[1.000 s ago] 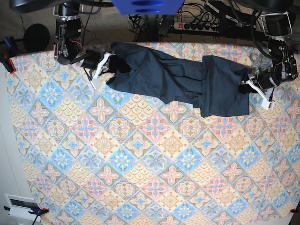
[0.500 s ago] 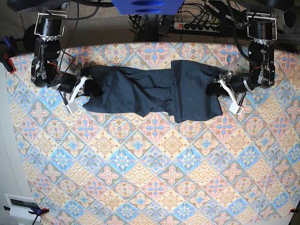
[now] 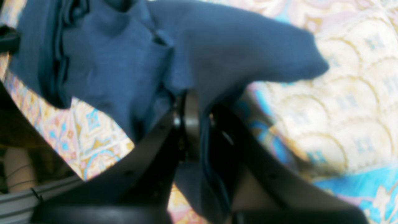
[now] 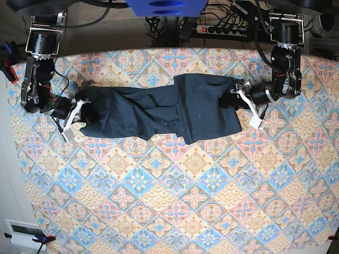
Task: Layout the t-shirt on the table in an organized manner, then fold the t-shirt properly
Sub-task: 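Fold the shirt end with the right gripper over toward the left gripper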
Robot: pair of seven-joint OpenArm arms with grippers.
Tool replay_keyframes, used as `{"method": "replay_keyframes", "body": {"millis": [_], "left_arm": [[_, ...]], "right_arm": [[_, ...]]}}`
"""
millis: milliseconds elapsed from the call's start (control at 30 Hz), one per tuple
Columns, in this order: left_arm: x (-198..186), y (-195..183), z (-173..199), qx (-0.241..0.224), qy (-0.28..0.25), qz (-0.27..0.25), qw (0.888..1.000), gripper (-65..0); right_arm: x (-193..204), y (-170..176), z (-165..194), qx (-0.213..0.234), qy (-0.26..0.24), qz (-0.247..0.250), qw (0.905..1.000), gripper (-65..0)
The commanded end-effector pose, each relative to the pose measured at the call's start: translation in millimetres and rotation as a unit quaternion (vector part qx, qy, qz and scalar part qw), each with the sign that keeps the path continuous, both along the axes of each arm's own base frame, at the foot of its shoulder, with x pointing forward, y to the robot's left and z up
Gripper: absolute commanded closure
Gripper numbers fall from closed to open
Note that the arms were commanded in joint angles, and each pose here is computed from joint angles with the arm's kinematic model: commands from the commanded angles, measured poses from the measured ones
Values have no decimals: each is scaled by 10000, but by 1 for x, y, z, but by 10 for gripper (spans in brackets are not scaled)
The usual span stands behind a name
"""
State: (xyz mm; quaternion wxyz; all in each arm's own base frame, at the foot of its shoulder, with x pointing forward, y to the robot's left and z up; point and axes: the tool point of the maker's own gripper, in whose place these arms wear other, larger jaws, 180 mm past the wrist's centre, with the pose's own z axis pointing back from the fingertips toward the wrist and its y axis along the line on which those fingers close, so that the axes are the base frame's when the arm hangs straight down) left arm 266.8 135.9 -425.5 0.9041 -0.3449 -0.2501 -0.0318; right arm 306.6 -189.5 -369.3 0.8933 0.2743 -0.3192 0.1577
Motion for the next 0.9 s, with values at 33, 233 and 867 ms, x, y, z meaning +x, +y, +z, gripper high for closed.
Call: {"method": "replay_keyframes", "body": {"millis": [33,233,867], "left_arm": [[-16,4,-13,285,325,-207,9988,-266],[-15,1,-13,252,313,-206,9990,-266],[-12,-9,-12,137,290,-200,9993,-266]], "right_arm": [[14,22,36,56,-620,423,9972,0],[2,108,62,409,-1116,1388,9832,0],[-3,287,98,1446,-1476,2622,9426,-1]]}}
